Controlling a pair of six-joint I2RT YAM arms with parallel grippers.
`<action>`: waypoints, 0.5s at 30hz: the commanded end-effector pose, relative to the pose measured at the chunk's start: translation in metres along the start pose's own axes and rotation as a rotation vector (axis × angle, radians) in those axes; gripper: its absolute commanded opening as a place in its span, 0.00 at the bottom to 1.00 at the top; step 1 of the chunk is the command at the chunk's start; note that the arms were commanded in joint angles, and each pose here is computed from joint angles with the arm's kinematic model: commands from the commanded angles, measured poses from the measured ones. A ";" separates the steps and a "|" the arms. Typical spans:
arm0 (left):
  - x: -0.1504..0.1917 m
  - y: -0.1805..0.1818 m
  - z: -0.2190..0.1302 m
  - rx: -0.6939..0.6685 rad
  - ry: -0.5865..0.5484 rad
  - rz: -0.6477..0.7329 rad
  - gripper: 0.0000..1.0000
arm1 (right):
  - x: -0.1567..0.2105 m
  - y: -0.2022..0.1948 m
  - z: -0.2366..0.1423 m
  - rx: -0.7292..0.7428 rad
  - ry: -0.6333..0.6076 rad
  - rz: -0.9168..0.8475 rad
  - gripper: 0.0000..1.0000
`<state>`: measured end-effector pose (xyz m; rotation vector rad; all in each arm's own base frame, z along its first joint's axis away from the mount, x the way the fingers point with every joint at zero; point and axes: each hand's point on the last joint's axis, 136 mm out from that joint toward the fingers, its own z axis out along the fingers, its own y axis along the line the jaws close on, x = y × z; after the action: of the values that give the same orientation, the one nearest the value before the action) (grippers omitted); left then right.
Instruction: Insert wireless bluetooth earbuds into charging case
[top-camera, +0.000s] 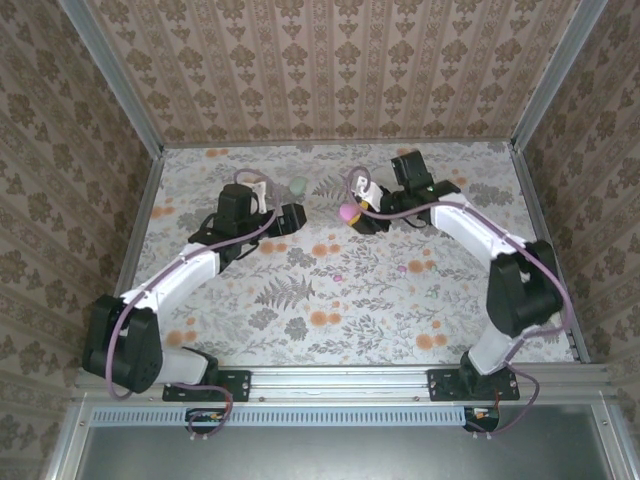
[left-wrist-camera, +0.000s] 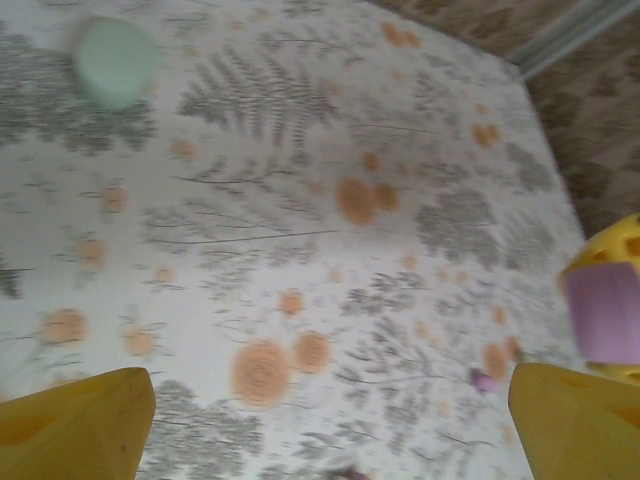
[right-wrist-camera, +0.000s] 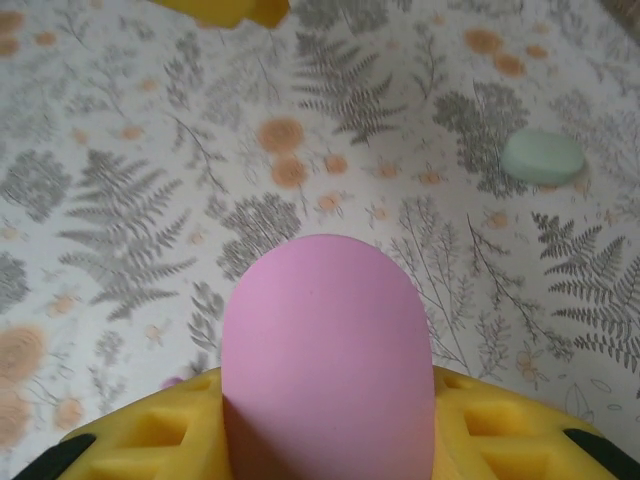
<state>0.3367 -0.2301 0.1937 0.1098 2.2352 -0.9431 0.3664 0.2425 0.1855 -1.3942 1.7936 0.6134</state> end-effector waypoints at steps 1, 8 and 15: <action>-0.013 -0.059 -0.018 0.164 -0.026 -0.004 0.93 | -0.018 0.021 -0.011 0.009 -0.098 -0.006 0.35; 0.001 -0.102 -0.026 0.267 -0.014 -0.051 0.93 | -0.039 0.045 -0.034 0.073 -0.178 -0.048 0.35; 0.010 -0.125 -0.019 0.317 0.031 -0.061 0.89 | -0.046 0.056 -0.041 0.110 -0.218 -0.088 0.36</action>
<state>0.2779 -0.2999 0.2499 0.1970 2.1548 -1.2638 0.3059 0.2530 0.2322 -1.3009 1.6040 0.6097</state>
